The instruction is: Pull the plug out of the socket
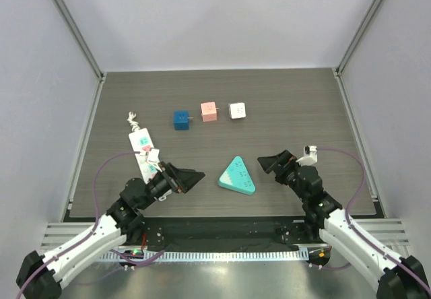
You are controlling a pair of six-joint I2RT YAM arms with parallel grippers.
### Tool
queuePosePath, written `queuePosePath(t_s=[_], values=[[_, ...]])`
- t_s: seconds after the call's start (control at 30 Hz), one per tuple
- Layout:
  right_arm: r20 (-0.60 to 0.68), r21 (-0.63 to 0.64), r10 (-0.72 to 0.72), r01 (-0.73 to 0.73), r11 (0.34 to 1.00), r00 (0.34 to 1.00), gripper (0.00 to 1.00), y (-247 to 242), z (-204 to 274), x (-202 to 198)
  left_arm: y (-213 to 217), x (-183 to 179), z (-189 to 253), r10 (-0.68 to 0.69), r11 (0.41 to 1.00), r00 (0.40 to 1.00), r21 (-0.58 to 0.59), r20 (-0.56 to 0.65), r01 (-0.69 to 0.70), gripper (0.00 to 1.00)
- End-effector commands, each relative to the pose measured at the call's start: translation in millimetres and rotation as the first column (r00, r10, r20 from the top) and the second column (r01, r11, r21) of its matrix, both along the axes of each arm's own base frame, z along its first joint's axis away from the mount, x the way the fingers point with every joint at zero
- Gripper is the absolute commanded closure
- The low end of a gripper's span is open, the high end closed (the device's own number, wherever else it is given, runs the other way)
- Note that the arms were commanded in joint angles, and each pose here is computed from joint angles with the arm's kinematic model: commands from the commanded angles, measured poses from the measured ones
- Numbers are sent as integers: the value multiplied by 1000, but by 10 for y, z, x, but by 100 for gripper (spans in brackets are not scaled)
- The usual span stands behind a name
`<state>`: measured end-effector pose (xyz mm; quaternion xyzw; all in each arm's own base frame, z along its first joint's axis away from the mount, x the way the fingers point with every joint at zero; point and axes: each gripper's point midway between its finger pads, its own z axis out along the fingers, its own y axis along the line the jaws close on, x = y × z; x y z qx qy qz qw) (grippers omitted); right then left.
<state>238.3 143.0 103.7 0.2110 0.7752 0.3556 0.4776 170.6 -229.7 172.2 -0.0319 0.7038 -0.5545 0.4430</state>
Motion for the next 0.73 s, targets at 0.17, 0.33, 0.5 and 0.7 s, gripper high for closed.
queuePosePath(t_s=[0.17, 0.33, 0.5, 0.7], values=[[36, 252, 28, -36, 967, 999, 0, 63, -154, -279, 156, -250, -271, -23, 996, 998, -84, -61, 18, 0], [-19, 212, -26, 29, 977, 999, 0, -59, -320, -296, 153, -317, -373, -51, 998, 995, -50, -86, 46, 0], [-67, 184, -32, 44, 982, 997, 0, -76, -444, -310, 143, -355, -416, -69, 997, 994, -33, -90, 67, 0], [-8, 225, 17, -15, 974, 1000, 0, 16, -280, -315, 149, -377, -346, -76, 995, 994, -65, -84, 71, 0]])
